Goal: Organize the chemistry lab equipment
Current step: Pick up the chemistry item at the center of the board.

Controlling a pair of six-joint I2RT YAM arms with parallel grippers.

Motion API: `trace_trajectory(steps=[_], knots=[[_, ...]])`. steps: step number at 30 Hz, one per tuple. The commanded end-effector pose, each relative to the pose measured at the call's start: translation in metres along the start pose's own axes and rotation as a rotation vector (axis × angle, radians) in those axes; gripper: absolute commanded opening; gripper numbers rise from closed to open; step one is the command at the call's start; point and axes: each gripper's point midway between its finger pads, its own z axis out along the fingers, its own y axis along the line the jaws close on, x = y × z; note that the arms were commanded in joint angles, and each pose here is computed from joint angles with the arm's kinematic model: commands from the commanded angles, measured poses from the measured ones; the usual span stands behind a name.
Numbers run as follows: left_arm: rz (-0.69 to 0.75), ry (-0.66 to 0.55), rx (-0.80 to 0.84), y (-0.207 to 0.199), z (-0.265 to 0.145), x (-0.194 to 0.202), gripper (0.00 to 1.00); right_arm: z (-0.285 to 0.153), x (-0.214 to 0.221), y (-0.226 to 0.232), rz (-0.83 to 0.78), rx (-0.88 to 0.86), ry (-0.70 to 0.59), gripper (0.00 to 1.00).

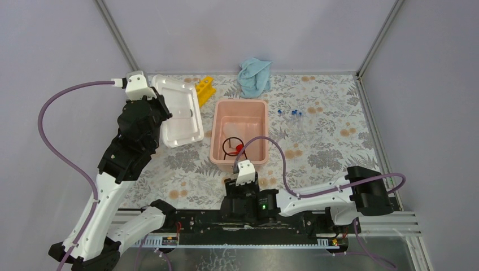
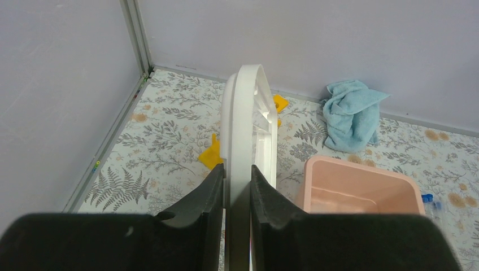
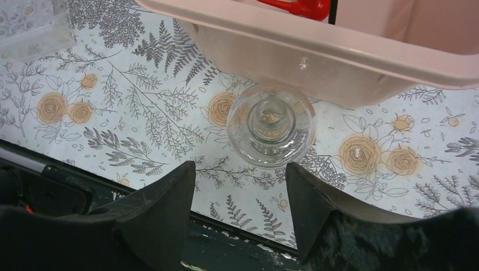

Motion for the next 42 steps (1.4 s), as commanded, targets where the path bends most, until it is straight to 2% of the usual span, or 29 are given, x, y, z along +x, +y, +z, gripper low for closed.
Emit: trace_trajectory(steps=[1,12,20,29,33,37,40,42], knots=[[-0.021,-0.029,0.009,-0.001,-0.001,-0.008,0.0,0.008,-0.004,0.005,0.038,0.01,-0.05,0.67],[0.013,-0.016,0.017,-0.003,0.002,-0.001,0.0,0.035,0.005,-0.006,0.009,0.041,-0.051,0.66],[0.039,-0.015,0.025,-0.006,0.006,0.0,0.0,0.05,0.008,-0.005,-0.023,0.037,-0.051,0.6],[0.052,-0.02,0.023,-0.004,0.006,0.001,0.0,0.057,0.006,-0.004,-0.063,0.051,-0.053,0.44],[0.048,-0.024,0.023,-0.003,0.004,0.001,0.0,0.058,0.007,-0.005,-0.079,0.06,-0.049,0.31],[0.044,-0.028,0.02,-0.001,0.002,0.001,0.0,0.057,0.006,-0.007,-0.095,0.071,-0.047,0.22],[0.031,-0.033,0.022,0.0,0.0,-0.001,0.0,0.054,0.006,-0.009,-0.104,0.07,-0.037,0.25],[0.023,-0.034,0.021,0.001,-0.002,-0.001,0.0,0.052,0.004,-0.009,-0.1,0.064,-0.031,0.38]])
